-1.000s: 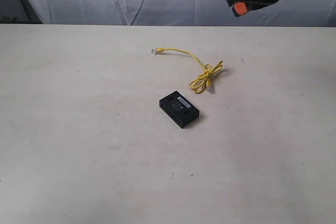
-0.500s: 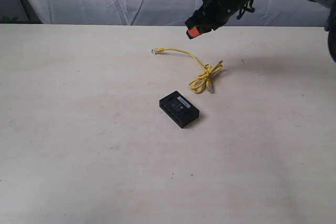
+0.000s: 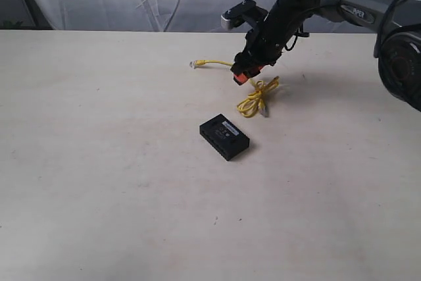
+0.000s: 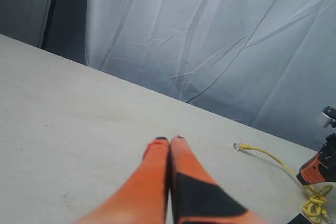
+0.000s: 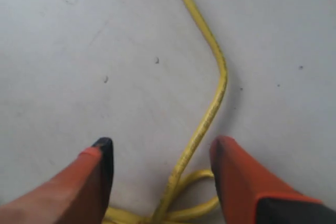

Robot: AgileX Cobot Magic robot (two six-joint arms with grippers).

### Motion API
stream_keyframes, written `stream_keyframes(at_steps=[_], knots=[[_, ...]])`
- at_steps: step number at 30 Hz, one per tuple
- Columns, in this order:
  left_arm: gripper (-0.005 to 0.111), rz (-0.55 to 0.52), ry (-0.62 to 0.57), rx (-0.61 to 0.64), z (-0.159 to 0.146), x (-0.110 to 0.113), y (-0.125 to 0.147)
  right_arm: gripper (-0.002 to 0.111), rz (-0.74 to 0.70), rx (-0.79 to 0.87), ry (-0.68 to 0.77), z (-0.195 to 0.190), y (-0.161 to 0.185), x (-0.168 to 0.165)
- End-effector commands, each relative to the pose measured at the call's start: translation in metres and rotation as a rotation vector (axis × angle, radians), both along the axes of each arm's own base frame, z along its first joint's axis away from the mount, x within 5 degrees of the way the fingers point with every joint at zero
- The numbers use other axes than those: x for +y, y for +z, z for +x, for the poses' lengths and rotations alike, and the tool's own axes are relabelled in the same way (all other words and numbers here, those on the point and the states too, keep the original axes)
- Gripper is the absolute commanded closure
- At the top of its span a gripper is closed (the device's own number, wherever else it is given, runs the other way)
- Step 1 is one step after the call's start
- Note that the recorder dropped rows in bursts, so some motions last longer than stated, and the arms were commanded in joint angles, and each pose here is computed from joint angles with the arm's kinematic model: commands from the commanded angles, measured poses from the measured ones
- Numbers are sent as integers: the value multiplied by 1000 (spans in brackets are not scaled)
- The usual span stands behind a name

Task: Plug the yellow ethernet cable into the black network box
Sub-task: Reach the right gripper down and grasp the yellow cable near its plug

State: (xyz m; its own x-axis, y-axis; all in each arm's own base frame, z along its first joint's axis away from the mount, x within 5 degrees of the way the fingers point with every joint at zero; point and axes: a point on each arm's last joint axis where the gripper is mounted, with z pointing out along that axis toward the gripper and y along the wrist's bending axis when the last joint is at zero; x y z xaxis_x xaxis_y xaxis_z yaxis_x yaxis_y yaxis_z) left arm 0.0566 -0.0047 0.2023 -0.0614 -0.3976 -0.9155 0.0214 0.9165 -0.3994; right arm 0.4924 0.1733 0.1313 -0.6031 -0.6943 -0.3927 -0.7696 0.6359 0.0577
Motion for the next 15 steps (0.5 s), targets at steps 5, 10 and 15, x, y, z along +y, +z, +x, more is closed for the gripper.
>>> stream_keyframes(at_steps=[5,10,15], knots=[[106,-6,3,-8,0,0,-1,53,-42,13,-18,3,-14,-4],[106,-6,3,-8,0,0,-1,53,-63,6,-12,3,-15,-6],[106,-6,3,-8,0,0,-1,53,-68,15,-11,3,-20,-6]])
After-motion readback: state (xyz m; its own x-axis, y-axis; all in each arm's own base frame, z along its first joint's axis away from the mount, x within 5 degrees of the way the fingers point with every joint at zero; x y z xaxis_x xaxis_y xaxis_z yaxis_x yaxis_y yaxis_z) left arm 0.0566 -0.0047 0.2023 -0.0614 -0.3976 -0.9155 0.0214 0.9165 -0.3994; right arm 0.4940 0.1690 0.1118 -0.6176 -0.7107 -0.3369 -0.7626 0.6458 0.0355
